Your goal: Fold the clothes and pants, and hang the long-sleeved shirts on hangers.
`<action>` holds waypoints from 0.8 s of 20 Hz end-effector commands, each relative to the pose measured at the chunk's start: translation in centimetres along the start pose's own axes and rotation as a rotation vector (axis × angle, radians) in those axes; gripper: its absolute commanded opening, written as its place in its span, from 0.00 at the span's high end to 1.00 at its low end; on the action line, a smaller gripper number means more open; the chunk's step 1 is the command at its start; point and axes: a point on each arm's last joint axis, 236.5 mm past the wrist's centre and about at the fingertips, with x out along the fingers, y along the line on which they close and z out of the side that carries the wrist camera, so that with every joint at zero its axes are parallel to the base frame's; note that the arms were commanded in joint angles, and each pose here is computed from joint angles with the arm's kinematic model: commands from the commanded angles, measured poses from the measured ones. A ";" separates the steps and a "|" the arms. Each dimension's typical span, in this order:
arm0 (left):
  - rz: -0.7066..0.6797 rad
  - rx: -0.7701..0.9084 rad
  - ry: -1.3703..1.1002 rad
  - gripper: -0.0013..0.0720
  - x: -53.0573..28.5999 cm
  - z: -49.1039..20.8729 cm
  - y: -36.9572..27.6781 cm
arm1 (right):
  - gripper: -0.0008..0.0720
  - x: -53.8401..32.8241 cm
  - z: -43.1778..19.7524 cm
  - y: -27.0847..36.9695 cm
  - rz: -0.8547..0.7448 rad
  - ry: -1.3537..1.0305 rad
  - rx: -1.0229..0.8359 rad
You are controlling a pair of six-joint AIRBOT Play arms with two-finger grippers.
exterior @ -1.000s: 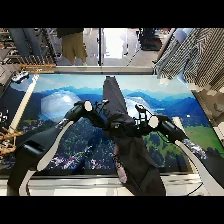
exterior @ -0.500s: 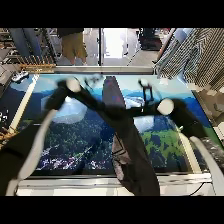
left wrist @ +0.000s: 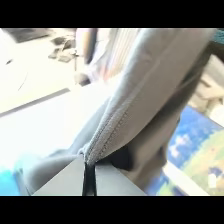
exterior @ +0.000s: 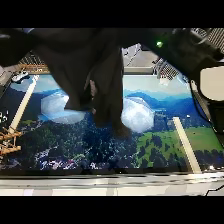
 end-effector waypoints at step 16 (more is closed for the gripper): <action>-0.243 -0.518 0.642 0.96 14.2 -31.1 3.1 | 0.19 -3.2 -48.0 4.4 -0.159 1.285 0.996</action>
